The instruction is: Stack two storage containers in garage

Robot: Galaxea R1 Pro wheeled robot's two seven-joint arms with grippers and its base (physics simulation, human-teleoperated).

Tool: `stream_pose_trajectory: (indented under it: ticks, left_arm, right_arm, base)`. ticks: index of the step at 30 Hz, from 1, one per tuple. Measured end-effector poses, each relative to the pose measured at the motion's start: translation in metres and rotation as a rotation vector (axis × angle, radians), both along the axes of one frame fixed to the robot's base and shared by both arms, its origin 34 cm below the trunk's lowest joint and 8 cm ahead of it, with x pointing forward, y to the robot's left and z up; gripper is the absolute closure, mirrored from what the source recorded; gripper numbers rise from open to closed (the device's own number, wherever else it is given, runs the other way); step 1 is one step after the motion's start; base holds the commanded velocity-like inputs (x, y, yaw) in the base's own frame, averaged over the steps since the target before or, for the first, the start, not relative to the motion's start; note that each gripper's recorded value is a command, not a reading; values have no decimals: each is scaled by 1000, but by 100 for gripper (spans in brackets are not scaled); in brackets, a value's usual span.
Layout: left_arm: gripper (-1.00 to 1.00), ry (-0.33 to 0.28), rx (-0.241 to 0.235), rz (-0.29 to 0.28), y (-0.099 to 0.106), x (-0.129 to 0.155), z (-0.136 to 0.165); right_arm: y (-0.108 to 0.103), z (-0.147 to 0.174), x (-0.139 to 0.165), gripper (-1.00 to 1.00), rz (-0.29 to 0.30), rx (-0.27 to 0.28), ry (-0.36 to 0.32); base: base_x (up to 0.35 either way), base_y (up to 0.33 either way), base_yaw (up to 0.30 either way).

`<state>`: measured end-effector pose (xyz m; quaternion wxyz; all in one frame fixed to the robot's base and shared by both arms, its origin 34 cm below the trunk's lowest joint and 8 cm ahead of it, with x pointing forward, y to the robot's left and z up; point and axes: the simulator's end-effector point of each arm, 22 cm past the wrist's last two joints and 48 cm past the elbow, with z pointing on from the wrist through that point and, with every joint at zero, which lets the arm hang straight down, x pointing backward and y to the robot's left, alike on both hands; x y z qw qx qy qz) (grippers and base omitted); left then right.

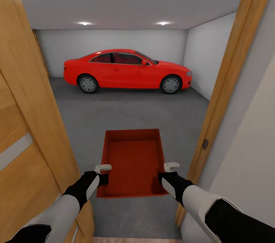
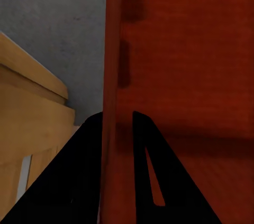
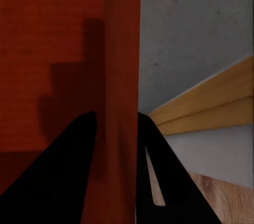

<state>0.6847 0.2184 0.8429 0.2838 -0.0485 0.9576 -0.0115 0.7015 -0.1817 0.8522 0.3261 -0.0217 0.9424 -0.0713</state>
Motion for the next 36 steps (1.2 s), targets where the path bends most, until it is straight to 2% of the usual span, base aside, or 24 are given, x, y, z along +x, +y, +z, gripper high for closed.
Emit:
stream_pose_trajectory:
  ticks: [7, 17, 36]
  left_arm:
    - [100, 0, -1, 1, 0, 0, 0]
    - [100, 0, 0, 0, 0, 0, 0]
    - [100, 0, 0, 1, 0, 0, 0]
  right_arm:
    - [0, 0, 0, 100, 0, 0, 0]
    - [0, 0, -1, 100, -1, 0, 0]
    - [0, 0, 0, 100, -1, 1, 0]
  base:
    - [29, 0, 0]
    - [240, 0, 0]
    - [128, 36, 0]
